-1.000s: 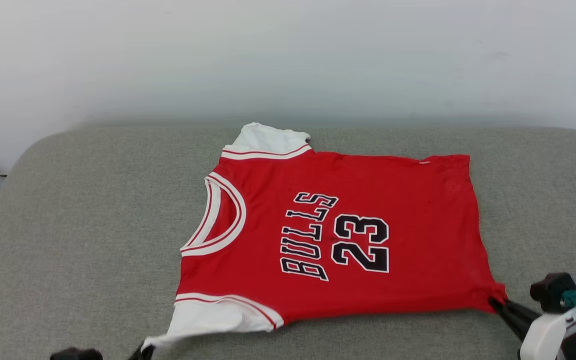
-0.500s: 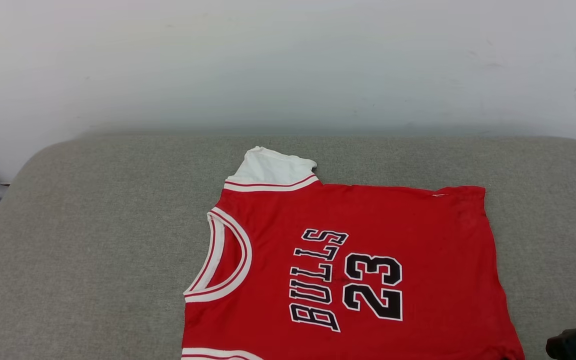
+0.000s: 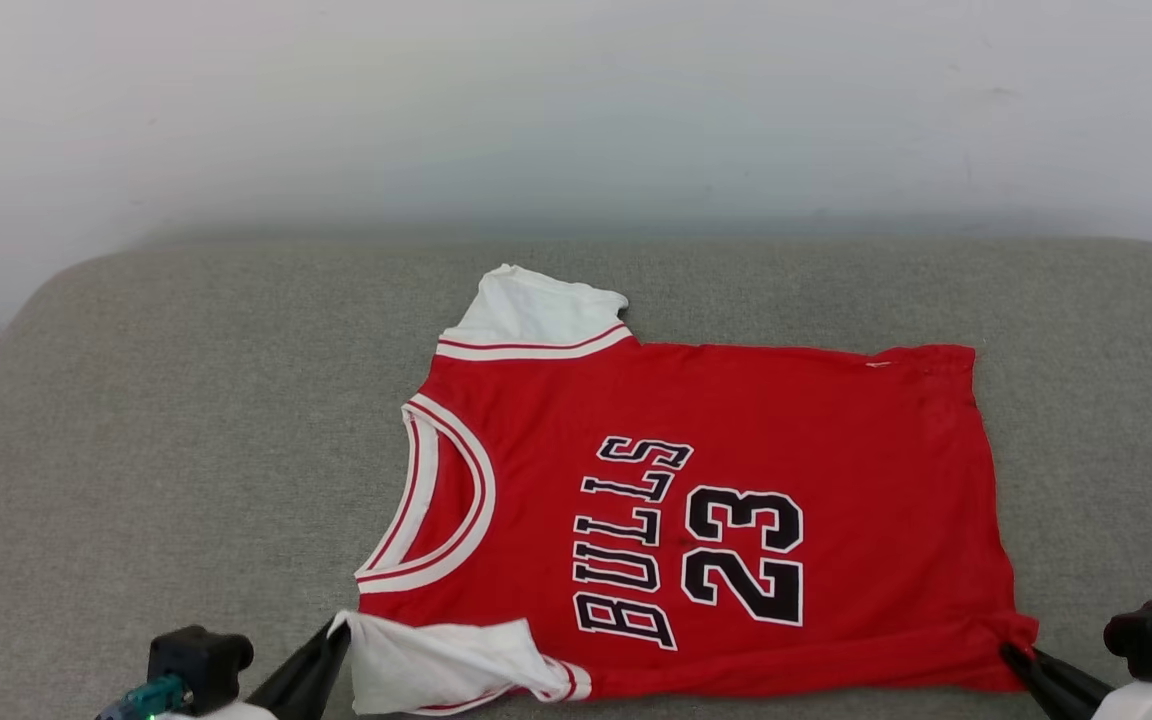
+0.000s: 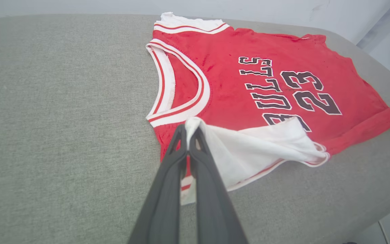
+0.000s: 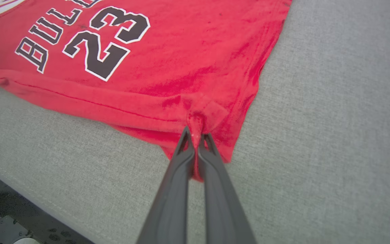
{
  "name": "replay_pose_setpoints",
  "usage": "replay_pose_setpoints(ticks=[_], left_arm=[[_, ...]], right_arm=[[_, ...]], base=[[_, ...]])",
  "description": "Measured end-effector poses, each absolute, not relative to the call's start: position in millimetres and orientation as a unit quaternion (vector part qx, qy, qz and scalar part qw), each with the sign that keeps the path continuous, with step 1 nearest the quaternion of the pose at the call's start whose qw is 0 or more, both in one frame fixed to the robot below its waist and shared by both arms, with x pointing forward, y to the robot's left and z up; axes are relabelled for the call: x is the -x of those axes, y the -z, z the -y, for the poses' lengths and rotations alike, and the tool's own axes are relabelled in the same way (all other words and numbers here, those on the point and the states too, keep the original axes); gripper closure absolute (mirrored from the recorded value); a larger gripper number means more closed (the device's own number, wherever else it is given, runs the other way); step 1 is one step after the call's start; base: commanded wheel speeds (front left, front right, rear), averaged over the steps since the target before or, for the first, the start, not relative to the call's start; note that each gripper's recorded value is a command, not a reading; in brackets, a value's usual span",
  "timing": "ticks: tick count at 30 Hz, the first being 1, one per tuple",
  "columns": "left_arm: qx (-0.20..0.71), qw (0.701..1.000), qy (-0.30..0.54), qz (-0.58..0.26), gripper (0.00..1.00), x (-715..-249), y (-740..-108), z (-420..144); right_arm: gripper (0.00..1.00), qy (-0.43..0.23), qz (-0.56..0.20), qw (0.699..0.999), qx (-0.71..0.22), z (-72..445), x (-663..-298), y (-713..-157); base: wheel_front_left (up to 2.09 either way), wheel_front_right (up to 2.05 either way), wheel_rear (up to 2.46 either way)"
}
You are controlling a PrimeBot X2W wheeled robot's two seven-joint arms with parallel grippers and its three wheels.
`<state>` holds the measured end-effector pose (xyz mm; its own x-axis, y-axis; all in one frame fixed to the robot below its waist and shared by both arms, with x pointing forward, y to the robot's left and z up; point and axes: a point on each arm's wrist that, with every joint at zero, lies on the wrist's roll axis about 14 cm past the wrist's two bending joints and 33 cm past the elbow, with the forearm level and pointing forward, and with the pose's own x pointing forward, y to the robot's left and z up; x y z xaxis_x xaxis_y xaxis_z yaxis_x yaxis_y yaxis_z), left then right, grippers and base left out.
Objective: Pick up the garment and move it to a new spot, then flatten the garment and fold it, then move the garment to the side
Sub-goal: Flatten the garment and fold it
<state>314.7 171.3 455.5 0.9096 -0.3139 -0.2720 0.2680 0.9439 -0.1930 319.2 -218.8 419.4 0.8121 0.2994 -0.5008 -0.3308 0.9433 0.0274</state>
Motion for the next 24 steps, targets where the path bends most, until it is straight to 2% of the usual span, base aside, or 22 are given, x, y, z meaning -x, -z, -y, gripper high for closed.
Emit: replay_pose_setpoints(ticks=[9,24], left_arm=[[0.054,0.976,0.174,-0.119,1.00,-385,-464,-163],[0.012,0.971,0.177,-0.157,1.00,-459,-419,-169]], right_arm=[[1.00,-0.152,-0.261,0.953,0.014,221,-344,-418],[1.00,-0.143,-0.288,0.947,0.005,223,-385,-391]], base=[[0.00,0.00,0.00],[0.00,0.00,0.00]])
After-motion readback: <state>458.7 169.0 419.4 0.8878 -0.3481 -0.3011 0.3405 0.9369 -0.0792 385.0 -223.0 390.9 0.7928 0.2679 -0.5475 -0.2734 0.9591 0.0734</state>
